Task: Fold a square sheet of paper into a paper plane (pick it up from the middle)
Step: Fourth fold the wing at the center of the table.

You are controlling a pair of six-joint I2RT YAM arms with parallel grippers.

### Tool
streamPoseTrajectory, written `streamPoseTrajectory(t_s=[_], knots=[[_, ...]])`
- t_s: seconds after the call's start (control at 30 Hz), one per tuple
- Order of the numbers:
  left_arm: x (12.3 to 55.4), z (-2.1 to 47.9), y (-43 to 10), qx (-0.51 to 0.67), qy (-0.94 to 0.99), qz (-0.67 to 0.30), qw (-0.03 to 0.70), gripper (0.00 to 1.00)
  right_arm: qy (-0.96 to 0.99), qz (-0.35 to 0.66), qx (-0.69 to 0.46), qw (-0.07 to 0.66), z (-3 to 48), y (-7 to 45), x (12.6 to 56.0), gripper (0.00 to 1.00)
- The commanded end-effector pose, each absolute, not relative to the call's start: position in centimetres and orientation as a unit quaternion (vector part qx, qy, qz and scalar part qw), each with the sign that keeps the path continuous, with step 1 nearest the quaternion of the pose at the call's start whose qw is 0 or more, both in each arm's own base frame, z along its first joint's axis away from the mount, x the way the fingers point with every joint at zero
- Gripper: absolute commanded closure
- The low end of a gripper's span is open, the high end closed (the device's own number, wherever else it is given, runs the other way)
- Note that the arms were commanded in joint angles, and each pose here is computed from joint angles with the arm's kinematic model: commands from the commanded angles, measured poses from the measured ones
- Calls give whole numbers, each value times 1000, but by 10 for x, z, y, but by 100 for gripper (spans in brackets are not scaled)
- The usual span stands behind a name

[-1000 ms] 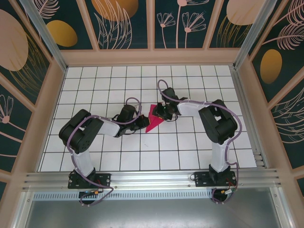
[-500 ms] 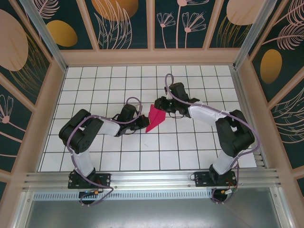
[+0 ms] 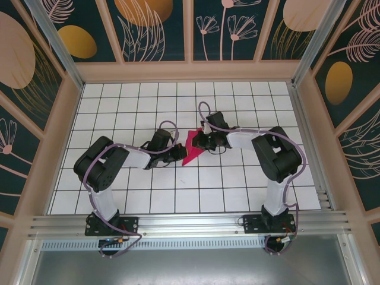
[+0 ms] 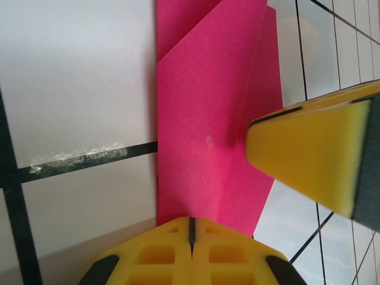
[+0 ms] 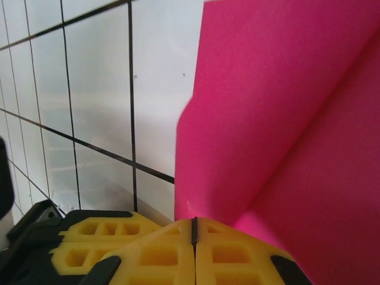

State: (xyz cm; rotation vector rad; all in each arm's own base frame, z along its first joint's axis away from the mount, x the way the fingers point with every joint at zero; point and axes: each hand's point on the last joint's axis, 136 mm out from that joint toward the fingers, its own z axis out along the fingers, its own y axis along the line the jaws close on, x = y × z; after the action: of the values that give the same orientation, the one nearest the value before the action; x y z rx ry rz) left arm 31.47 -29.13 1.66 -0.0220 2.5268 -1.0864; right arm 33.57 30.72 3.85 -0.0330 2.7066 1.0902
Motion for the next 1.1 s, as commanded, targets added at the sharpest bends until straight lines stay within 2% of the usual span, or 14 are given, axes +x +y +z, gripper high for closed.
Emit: streamPoseTrajectory(t_s=[0.0, 0.83, 0.93, 1.07], knots=[[294, -27, -273, -12, 934, -326, 143, 93, 912, 392, -29, 115, 46, 321, 339, 95], [295, -25, -272, -11, 937, -320, 141, 93, 944, 311, 26, 102, 5, 291, 343, 96], [298, -16, -276, -9, 932, -331, 149, 92, 946, 305, 31, 103, 3, 288, 342, 96], [311, 25, -289, -9, 907, -378, 187, 87, 947, 304, 31, 99, 2, 287, 340, 96]])
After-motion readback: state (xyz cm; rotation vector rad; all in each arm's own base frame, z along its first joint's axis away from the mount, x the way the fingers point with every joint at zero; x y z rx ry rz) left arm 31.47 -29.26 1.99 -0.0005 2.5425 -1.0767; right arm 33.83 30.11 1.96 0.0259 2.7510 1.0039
